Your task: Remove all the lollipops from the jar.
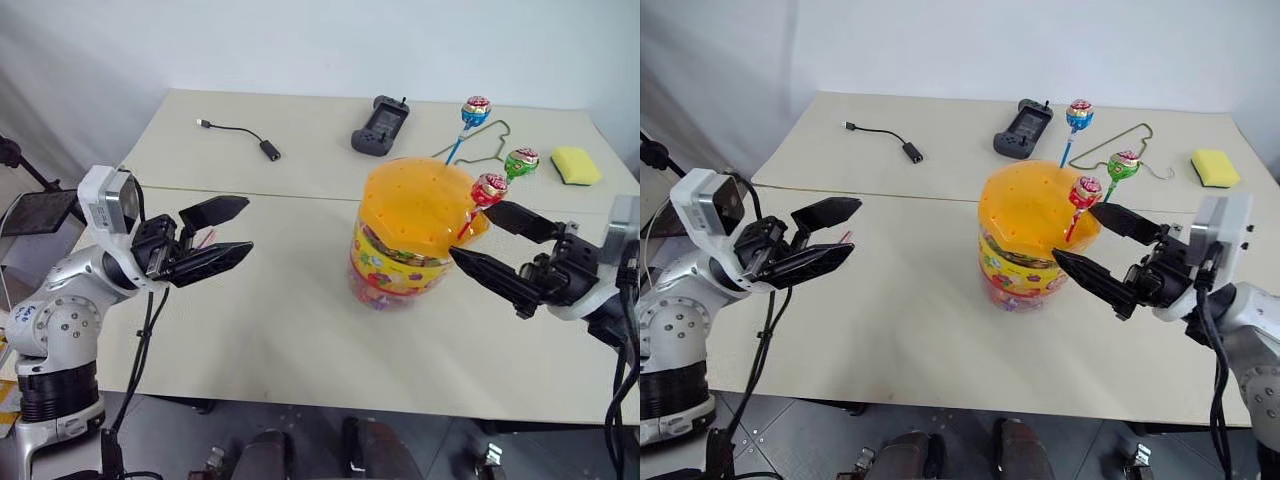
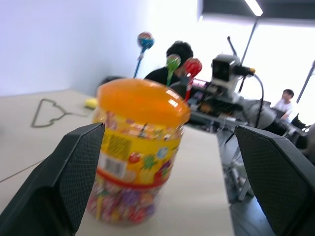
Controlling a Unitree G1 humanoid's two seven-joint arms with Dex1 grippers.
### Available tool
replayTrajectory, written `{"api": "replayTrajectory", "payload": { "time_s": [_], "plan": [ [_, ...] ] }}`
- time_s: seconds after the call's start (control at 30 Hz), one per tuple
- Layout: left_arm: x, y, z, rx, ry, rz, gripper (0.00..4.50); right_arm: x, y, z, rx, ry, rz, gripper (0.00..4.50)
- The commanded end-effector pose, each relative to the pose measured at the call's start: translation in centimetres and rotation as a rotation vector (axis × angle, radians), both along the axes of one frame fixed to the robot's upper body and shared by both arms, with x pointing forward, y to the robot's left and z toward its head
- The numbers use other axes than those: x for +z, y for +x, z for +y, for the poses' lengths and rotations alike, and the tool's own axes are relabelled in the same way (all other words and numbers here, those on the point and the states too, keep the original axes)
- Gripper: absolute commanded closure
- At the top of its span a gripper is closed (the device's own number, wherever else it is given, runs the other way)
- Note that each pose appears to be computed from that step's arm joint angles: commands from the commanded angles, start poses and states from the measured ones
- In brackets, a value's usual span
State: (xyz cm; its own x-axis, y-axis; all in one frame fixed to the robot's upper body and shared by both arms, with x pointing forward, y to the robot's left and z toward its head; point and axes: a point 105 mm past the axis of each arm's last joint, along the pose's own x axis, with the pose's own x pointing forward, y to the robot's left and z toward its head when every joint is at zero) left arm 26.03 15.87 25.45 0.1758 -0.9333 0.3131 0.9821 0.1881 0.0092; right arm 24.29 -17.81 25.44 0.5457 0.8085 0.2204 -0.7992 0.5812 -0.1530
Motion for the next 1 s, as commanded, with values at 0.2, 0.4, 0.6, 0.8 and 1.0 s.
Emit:
{"api": "replayTrajectory", "payload": {
  "time_s": [0.2, 0.4, 0.6, 0.8, 1.0],
  "plan": [
    [-0.2, -0.7, -0.3, -0.011, 0.001, -0.020, 0.02, 0.7, -2.0, -1.9, 0.038, 0.006, -0.006, 0.00],
    [0.0, -0.8, -0.8, -0.057, -0.012, -0.031, 0.02, 1.3, -1.5, -5.0, -0.078, 0.011, -0.035, 0.00],
    [0.7, -0.5, -1.2, -0.090, -0.029, -0.047, 0.02, 1.4, 1.6, -6.1, -0.192, -0.005, -0.055, 0.00],
    [1.2, -0.2, -1.9, -0.103, -0.068, -0.059, 0.02, 1.4, 3.8, -5.2, -0.181, 0.022, -0.016, 0.00],
    [1.4, 0.1, -2.5, -0.086, -0.131, -0.053, 0.00, 1.7, 4.2, -4.0, -0.117, 0.048, 0.004, 1.56]
  ]
}}
